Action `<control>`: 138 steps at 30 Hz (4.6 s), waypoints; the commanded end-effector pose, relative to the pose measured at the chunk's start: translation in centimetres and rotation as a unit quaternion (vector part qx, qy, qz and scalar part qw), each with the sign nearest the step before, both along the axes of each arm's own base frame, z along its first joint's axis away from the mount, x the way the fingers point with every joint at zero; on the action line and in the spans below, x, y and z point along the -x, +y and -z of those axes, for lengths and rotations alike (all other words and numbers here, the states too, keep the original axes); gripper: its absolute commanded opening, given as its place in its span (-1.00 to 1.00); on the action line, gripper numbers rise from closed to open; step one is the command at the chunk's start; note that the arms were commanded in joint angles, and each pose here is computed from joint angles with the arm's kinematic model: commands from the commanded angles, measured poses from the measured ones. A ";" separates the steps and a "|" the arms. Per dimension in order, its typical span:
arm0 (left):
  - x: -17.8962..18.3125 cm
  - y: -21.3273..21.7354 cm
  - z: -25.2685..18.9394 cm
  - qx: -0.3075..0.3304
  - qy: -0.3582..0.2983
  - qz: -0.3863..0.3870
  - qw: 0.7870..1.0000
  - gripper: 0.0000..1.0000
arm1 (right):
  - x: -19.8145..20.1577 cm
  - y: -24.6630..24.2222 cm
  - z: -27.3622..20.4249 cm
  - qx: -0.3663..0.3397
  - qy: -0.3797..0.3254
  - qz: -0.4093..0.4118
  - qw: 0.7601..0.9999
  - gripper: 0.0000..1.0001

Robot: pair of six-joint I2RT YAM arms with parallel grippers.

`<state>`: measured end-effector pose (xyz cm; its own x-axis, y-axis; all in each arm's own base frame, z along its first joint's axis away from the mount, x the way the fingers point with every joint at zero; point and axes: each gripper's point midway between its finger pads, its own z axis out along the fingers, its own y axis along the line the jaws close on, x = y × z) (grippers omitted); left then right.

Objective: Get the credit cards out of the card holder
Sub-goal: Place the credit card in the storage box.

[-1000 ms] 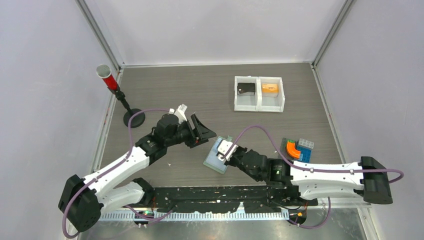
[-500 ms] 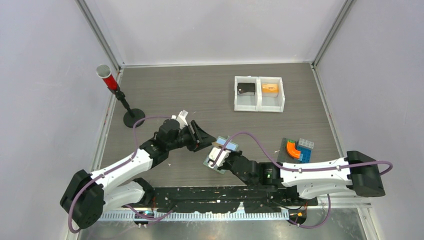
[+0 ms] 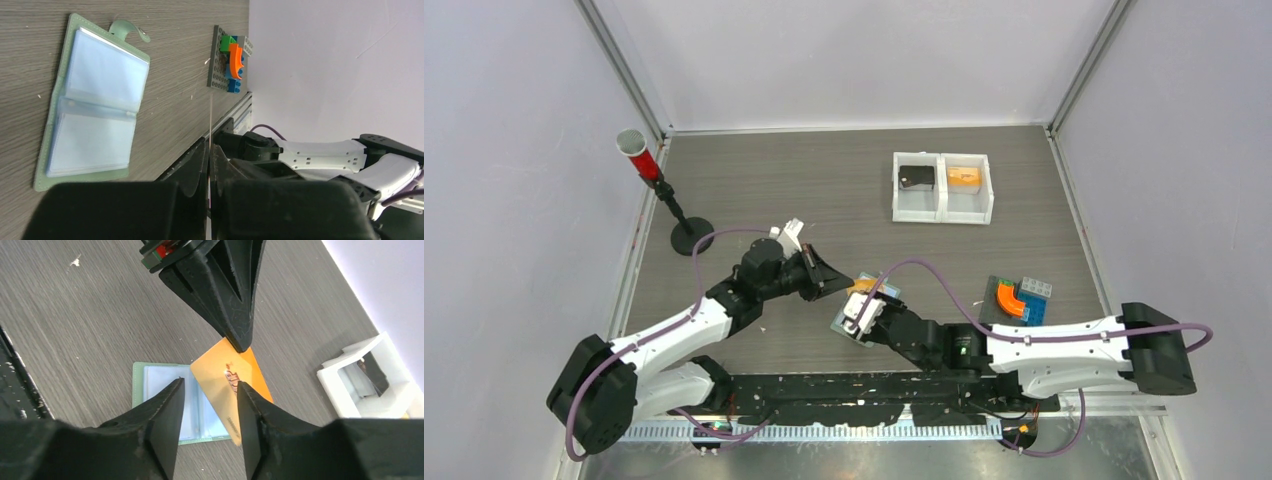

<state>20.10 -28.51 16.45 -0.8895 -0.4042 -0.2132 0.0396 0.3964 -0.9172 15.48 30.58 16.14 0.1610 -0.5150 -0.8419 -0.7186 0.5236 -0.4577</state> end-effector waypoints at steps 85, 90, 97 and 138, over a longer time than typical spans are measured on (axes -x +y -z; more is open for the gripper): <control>2.9 4.4 -3.4 -0.206 -0.225 0.161 0.939 0.99 | -1.3 -0.4 -2.1 -0.204 0.491 -0.120 0.838 -0.89; 1.5 8.2 -4.7 -0.274 -0.258 0.073 0.923 0.99 | -6.6 -2.2 -1.7 -0.258 0.466 -0.011 0.847 -0.90; 1.5 13.0 -5.2 -0.316 -0.300 -0.026 0.900 0.99 | -15.7 -6.7 -3.5 -0.404 0.365 0.171 0.821 -0.90; 5.8 17.2 -4.6 -0.350 -0.313 -0.014 0.883 0.99 | -32.3 -27.6 0.0 -0.731 0.006 0.575 0.367 -0.89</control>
<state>14.37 -11.23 20.55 -0.5231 -0.0031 -0.8522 0.4122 0.8743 -0.2562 46.87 3.80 15.51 0.4708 0.7944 -0.3837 0.3729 0.2149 0.9026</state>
